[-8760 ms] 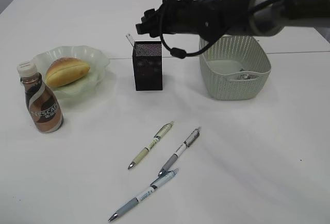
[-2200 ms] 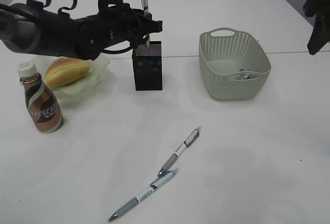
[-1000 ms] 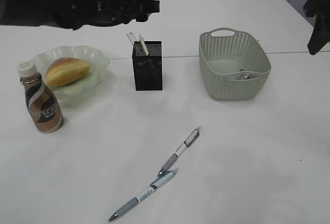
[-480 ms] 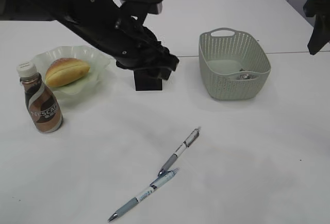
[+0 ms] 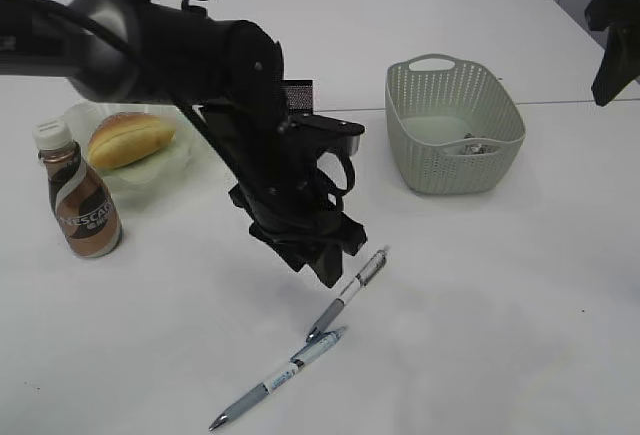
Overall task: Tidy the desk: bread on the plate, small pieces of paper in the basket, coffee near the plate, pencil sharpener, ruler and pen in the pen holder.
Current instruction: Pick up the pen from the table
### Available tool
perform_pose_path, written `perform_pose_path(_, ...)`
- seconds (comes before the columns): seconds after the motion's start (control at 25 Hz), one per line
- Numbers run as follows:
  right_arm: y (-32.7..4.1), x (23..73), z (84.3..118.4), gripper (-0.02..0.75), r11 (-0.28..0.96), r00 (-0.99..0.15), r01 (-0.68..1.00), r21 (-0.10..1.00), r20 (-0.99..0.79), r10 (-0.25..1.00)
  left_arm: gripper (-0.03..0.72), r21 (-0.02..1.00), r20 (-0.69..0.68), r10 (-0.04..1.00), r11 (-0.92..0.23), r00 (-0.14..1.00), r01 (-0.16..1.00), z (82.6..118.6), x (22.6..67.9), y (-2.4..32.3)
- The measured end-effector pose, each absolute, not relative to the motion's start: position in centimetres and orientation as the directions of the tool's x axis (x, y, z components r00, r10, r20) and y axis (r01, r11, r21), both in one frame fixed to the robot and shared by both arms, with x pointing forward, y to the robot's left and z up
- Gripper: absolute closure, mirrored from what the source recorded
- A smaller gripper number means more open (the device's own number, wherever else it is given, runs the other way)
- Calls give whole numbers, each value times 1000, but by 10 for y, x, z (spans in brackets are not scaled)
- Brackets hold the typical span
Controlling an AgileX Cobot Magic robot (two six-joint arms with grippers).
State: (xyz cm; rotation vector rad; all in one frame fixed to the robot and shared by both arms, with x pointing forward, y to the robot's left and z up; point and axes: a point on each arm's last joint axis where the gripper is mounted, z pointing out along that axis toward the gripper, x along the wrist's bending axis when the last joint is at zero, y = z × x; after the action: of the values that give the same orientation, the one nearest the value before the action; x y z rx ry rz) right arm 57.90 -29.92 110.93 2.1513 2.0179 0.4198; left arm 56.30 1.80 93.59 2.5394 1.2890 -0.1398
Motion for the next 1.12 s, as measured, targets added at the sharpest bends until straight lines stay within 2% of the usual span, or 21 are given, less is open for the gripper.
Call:
perform_pose_path(0.52,-299,579,1109,353,-76,49,949,306,96,994,345,72,-240,729,-645,641,761,923,595,-15)
perform_pose_path(0.84,-299,579,1109,353,-75,48,949,306,97,994,347,59,-200,716,-673,669,737,905,597,-35)
perform_pose_path(1.12,-299,579,1109,353,-75,48,949,306,97,994,375,25,-131,731,-673,670,739,892,598,-34)
